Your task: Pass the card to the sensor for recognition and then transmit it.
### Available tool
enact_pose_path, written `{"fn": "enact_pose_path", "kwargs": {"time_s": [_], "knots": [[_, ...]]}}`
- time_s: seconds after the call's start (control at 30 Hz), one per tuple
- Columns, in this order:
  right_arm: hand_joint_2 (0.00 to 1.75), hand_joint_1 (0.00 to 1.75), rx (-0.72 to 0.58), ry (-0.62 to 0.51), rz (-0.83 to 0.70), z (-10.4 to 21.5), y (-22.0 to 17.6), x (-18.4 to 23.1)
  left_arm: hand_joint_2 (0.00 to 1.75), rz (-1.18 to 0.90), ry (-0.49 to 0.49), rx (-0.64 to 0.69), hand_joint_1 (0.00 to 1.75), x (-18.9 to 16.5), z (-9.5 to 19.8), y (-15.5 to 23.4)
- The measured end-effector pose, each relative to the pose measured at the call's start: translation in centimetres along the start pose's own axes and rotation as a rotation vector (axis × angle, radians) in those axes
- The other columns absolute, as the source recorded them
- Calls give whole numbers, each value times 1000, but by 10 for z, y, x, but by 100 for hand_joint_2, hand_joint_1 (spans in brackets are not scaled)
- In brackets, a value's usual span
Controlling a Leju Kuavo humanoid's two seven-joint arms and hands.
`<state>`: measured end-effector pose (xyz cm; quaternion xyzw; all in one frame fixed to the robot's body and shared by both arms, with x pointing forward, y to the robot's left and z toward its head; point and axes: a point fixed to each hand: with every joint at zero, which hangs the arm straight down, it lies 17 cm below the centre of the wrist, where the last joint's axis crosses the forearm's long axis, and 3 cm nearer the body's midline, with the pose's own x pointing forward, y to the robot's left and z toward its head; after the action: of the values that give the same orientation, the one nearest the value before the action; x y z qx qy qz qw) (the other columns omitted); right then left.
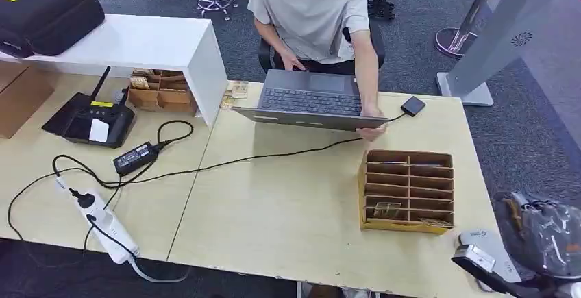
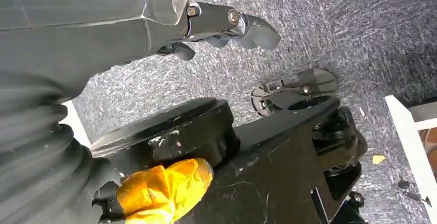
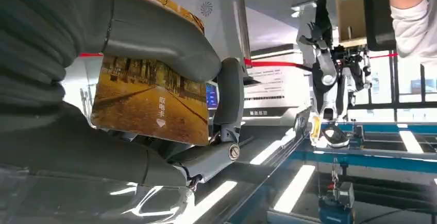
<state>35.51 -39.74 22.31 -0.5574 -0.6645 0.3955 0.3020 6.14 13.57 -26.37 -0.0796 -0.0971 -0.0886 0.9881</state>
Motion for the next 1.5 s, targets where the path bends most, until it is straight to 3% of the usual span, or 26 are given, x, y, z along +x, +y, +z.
{"fn": "enact_pose_path", "kwargs": {"time_s": [0.23, 0.77, 0.93, 1.3, 1.5], "knots": [[175, 175, 142, -24, 9, 37, 7, 13, 175, -14, -66, 48, 0, 9, -1, 4], [175, 175, 297, -29, 26, 72, 57, 32, 175, -25, -18, 4, 0, 4, 0, -14], [175, 175, 314, -25, 34, 76, 67, 32, 175, -25, -15, 3, 0, 3, 0, -14], [175, 175, 191, -76, 282, 70, 71, 20, 175, -43, 12, -12, 0, -1, 1, -17], [175, 175, 193, -46, 302, 71, 73, 12, 175, -44, 13, -13, 0, -1, 1, -17]]}}
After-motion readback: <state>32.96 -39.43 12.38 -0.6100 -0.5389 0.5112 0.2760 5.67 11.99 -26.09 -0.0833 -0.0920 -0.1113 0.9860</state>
